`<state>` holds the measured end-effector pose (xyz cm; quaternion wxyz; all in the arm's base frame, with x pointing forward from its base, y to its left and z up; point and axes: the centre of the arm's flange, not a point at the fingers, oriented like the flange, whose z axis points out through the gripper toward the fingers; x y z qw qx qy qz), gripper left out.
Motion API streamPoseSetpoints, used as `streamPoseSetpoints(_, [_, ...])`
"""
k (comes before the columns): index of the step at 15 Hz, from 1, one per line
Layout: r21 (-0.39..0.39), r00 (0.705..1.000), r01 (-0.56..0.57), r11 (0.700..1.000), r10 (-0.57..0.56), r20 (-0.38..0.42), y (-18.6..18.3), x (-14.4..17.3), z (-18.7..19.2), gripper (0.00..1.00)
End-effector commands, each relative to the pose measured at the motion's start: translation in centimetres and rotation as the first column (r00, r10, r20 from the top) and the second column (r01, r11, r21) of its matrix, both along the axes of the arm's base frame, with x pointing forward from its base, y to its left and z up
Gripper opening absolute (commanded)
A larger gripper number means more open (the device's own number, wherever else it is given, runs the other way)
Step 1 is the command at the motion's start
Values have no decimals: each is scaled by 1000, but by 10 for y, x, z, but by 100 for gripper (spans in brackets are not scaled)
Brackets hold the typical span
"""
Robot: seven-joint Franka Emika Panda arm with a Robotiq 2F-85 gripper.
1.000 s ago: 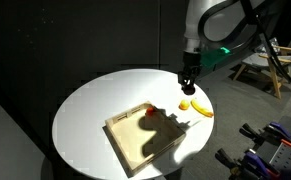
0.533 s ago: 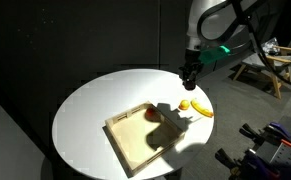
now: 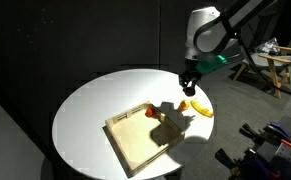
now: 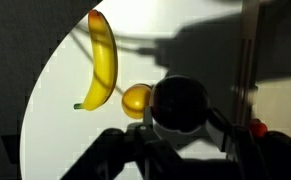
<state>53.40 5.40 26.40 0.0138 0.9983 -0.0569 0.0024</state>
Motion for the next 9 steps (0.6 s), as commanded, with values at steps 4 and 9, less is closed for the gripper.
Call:
streamPoseSetpoints(4, [2, 1000, 3, 1000, -3, -6, -1, 13, -39, 32])
streamPoseSetpoints(9, [11, 1000, -10, 1000, 10, 2, 1, 19, -65, 32])
